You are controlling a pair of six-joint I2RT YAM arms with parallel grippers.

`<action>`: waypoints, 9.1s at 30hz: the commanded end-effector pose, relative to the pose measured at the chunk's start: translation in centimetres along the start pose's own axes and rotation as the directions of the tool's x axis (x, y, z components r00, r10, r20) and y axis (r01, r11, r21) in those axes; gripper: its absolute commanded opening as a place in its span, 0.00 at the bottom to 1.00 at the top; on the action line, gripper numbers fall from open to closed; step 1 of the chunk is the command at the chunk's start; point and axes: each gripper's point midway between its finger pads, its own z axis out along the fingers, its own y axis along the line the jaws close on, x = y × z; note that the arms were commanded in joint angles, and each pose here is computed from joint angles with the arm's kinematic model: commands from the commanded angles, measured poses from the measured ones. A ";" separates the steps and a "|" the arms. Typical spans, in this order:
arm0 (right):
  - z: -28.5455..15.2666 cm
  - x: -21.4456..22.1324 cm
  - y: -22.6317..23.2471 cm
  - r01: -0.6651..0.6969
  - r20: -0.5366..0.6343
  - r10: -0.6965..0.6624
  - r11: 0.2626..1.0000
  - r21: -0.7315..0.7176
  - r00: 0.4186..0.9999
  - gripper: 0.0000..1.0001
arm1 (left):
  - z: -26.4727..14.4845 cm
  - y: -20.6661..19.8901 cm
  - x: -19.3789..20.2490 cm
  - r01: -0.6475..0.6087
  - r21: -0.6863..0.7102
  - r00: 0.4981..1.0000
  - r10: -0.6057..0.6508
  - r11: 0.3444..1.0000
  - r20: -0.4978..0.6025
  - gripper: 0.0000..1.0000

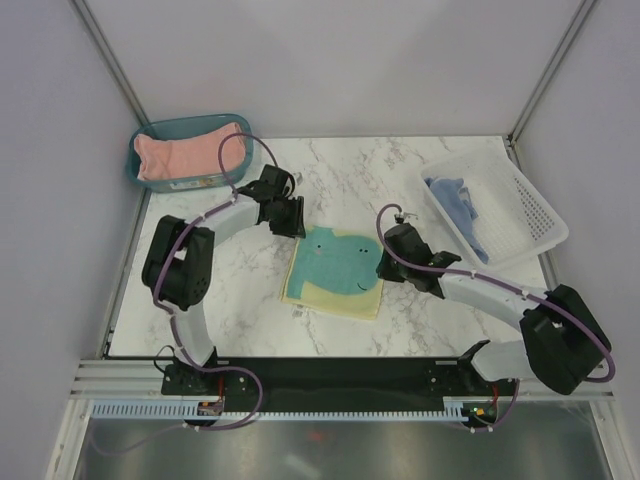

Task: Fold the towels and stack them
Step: Fold the towel

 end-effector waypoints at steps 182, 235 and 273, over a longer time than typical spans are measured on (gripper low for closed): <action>-5.9 10.2 2.6 -0.206 -0.151 0.161 0.912 -0.356 0.975 0.17 | -4.4 0.3 18.2 0.139 -0.101 0.981 -0.151 0.985 -0.124 0.02; 4.9 -5.0 1.7 0.378 -0.171 -0.479 0.828 -0.414 0.861 0.65 | -0.8 2.1 -1.9 -0.382 0.289 0.924 0.371 0.877 0.095 0.66; 8.1 -5.8 2.4 0.368 -0.153 -0.517 0.759 -0.537 0.842 0.49 | 2.3 4.3 -2.3 -0.559 0.268 0.825 0.560 0.784 0.083 0.12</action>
